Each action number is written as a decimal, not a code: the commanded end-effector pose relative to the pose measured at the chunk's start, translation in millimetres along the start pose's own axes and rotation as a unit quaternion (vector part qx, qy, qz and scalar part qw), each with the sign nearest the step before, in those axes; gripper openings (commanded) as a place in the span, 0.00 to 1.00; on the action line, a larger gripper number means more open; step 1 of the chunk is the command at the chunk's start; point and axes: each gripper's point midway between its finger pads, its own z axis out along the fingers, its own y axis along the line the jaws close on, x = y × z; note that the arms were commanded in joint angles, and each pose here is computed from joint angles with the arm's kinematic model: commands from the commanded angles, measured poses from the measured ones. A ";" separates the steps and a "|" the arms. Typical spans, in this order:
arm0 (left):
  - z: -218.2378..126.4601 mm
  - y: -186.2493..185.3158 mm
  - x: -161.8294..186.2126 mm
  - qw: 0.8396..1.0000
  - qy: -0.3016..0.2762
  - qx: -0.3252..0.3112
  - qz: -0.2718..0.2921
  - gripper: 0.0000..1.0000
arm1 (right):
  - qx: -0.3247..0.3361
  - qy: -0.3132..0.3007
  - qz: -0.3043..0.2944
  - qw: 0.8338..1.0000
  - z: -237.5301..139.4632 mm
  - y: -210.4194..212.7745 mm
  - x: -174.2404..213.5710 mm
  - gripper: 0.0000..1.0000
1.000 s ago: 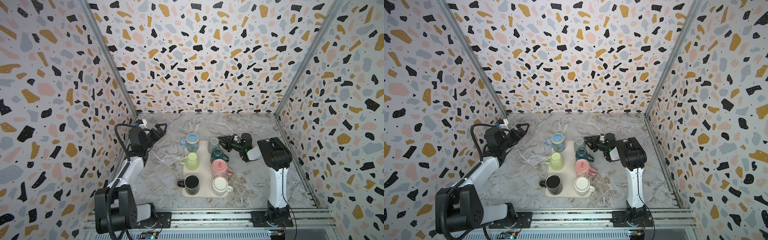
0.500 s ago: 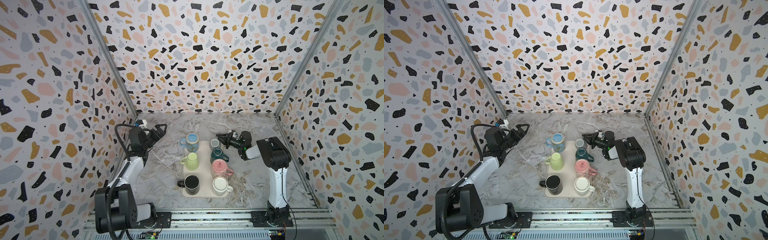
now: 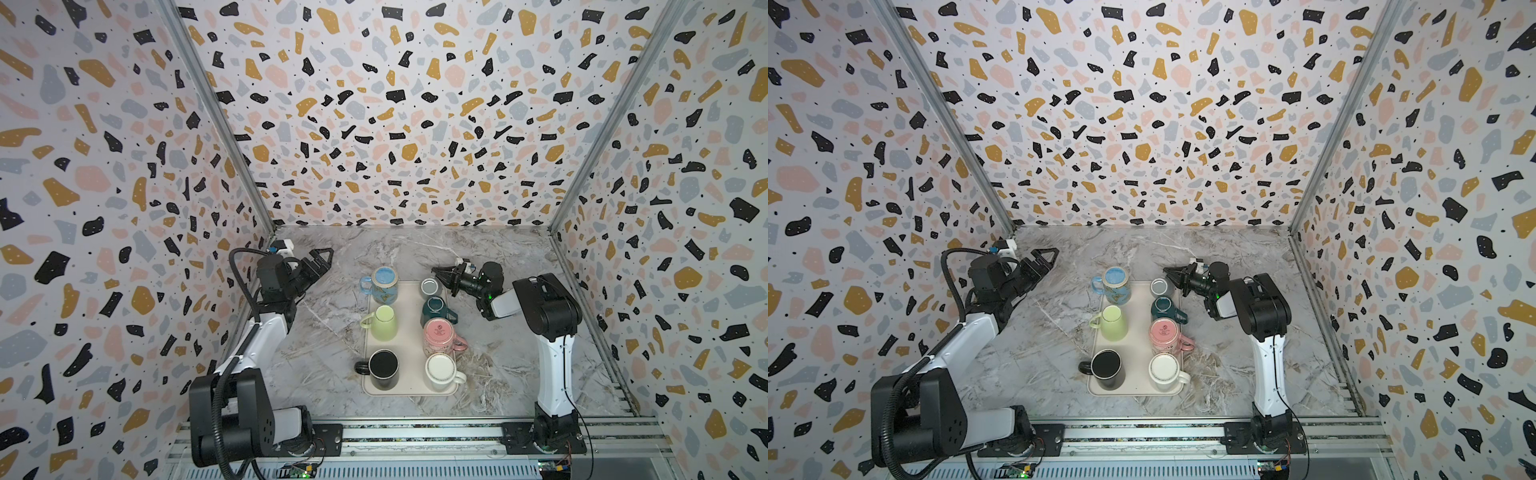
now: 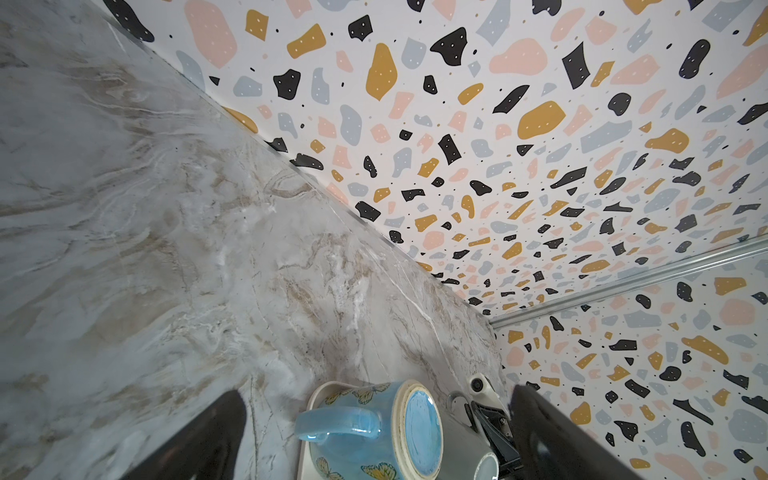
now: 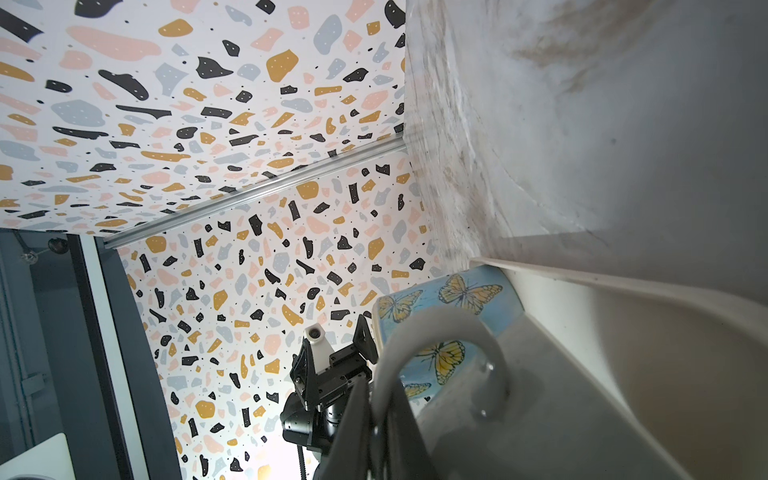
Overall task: Turn the mug right side up
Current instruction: 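Close the right gripper on the grey mug's handle and lift it, then rotate the grey mug upright with the right gripper while the left gripper approaches, then grasp the grey mug's handle with the left gripper beside the right gripper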
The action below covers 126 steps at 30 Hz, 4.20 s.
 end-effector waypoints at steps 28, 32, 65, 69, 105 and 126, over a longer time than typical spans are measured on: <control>-4.9 -74.6 -49.7 0.993 -0.032 0.107 0.045 0.95 | 0.072 -0.003 -0.446 0.892 35.8 122.8 48.3 0.00; -2.6 -90.7 -47.8 0.990 -0.014 0.120 0.065 0.93 | 0.087 0.008 -0.508 0.857 44.9 129.4 67.7 0.00; -24.8 -146.7 81.0 0.916 0.274 0.133 0.262 0.62 | 0.126 0.103 -0.881 0.444 22.9 137.0 238.7 0.00; -31.2 -154.8 95.8 0.903 0.294 0.150 0.276 0.56 | 0.133 0.108 -0.886 0.431 22.7 133.3 243.0 0.00; -40.6 -165.5 168.4 0.860 0.379 0.216 0.264 0.35 | 0.129 0.093 -0.911 0.380 24.9 124.9 254.8 0.00; -43.3 -162.5 176.3 0.858 0.386 0.220 0.257 0.00 | 0.125 0.089 -0.918 0.366 25.4 123.6 259.6 0.00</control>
